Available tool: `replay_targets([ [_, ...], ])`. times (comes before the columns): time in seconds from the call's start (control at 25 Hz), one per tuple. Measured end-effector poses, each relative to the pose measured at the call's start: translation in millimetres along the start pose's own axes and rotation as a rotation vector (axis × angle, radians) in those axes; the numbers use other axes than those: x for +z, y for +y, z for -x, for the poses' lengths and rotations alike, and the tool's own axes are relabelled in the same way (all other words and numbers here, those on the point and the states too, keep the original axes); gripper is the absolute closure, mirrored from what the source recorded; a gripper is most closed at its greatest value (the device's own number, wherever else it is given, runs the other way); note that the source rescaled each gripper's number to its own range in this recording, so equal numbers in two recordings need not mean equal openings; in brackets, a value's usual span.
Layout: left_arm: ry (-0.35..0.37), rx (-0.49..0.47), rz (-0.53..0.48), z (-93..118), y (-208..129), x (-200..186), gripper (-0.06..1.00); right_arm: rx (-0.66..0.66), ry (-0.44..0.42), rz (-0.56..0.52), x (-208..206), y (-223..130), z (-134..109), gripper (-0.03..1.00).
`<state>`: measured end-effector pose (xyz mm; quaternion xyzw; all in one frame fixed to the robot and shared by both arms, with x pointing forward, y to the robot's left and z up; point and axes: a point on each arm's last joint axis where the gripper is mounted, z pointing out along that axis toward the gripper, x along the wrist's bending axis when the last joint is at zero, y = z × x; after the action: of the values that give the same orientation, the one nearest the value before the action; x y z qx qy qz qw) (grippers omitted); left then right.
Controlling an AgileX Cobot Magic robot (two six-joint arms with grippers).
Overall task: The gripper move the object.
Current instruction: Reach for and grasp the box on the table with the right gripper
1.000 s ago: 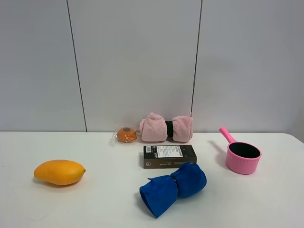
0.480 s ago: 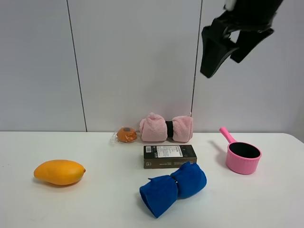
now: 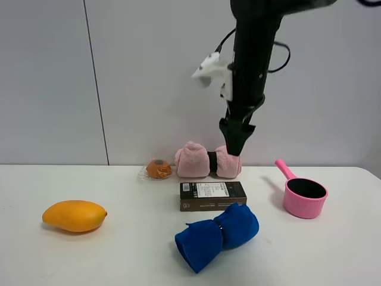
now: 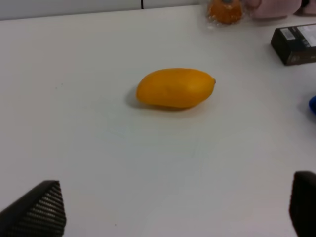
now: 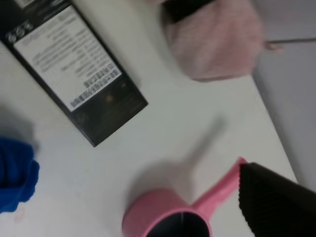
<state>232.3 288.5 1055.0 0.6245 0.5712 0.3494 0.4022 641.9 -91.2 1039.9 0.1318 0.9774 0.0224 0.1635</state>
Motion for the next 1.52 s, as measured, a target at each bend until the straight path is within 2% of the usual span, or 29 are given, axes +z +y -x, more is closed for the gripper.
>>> replay_targets([
  [0.16, 0.000, 0.000, 0.000, 0.0, 0.0, 0.0, -0.06, -0.099, 0.038, 0.014, 35.2, 9.1, -3.1, 0.07],
  [0.6, 0.000, -0.001, 0.000, 0.0, 0.0, 0.0, -0.06, -0.144, 0.017, 0.064, 110.2, 13.0, 4.6, 0.07],
  [1.08, 0.000, 0.000, 0.000, 0.0, 0.0, 0.0, -0.06, -0.133, 0.048, 0.104, 147.0, 18.4, -3.9, 0.07],
  [1.4, 0.000, 0.000, 0.000, 0.0, 0.0, 0.0, -0.06, -0.111, 0.058, 0.130, 156.7, 21.1, -6.7, 0.07],
  [1.52, 0.000, 0.000, 0.000, 0.0, 0.0, 0.0, -0.06, -0.106, 0.067, 0.135, 160.0, 21.6, -8.1, 0.11],
])
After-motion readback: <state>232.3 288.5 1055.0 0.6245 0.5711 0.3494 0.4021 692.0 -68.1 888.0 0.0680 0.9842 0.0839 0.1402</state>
